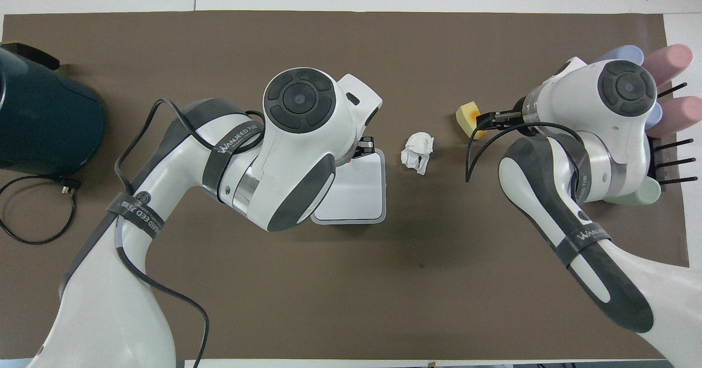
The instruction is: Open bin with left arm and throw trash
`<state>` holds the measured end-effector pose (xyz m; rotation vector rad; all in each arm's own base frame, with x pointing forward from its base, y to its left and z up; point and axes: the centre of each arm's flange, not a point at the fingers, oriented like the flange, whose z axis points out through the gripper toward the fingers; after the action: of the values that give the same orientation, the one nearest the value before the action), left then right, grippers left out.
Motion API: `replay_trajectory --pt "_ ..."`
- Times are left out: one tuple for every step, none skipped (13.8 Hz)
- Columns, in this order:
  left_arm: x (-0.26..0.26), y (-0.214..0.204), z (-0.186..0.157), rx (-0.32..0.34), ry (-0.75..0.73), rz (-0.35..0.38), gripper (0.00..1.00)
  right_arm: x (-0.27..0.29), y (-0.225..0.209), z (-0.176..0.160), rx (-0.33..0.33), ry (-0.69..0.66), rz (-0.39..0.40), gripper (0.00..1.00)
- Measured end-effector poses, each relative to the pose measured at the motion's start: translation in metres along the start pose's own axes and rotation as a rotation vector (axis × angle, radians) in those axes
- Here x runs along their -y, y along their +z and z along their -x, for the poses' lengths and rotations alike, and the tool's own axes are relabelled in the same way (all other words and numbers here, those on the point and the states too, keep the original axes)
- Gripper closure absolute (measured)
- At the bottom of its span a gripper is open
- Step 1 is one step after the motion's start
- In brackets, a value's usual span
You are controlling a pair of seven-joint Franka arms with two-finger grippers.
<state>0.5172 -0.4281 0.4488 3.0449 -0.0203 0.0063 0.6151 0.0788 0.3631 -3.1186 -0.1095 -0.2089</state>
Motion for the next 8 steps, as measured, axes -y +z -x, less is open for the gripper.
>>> replay_trajectory --pt "0.000 0.006 0.002 0.002 0.003 -0.002 0.99 0.002 0.016 -0.002 -0.012 -0.034 -0.003 0.00" --pt "-0.002 0.013 0.006 0.006 0.008 -0.004 0.99 0.006 0.034 -0.004 -0.025 -0.055 -0.005 0.00" --pt "-0.005 0.018 0.010 0.007 0.014 -0.005 0.99 0.013 0.050 -0.005 -0.040 -0.073 -0.009 0.00" --pt "-0.006 0.021 0.012 0.007 0.018 -0.005 0.99 0.023 0.062 -0.005 -0.048 -0.089 -0.013 0.00" --pt "-0.007 0.023 0.013 0.005 0.020 -0.003 0.99 0.033 0.070 -0.004 -0.048 -0.105 -0.017 0.04" --pt "-0.007 0.025 0.013 0.003 0.020 -0.002 0.99 0.040 0.072 -0.003 -0.047 -0.115 -0.018 0.04" --pt "-0.006 0.028 0.013 0.001 0.019 0.000 0.99 0.042 0.072 -0.002 -0.047 -0.119 -0.019 0.15" --pt "-0.006 0.030 0.014 -0.002 0.019 0.002 0.99 0.042 0.071 -0.003 -0.048 -0.118 -0.019 0.26"
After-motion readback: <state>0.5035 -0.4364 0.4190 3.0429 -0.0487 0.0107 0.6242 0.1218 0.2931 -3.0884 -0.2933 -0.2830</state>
